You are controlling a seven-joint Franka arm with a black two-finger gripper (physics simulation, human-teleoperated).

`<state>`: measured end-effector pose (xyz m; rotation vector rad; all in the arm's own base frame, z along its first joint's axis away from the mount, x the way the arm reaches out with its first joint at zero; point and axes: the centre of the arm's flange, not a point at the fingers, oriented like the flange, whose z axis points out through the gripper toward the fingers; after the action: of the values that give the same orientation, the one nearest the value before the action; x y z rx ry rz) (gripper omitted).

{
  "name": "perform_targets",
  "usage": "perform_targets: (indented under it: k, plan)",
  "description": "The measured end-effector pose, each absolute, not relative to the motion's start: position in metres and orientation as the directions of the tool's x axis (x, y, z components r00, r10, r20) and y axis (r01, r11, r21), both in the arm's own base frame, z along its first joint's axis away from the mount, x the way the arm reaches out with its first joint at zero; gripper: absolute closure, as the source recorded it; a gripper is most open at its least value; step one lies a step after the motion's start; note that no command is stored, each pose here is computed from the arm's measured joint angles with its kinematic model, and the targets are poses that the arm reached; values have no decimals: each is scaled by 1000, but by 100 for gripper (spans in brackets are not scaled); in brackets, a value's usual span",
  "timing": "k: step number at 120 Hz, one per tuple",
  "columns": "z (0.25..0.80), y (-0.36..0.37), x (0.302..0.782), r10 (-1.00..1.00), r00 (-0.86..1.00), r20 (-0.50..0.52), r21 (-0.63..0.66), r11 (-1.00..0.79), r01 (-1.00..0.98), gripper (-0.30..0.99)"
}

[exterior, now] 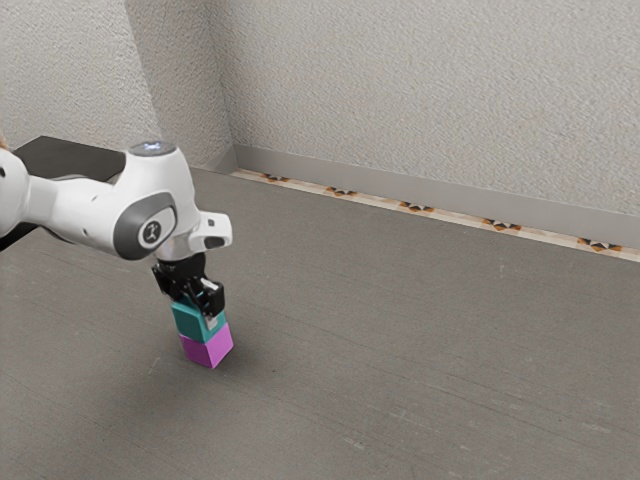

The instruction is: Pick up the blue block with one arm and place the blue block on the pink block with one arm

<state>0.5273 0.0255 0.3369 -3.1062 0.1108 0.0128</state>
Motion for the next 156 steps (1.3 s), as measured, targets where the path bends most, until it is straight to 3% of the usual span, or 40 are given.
perform_targets:
  k: [156]
  plan:
    - [337, 38, 521, -60, 994, 87, -17, -998, -59, 28]
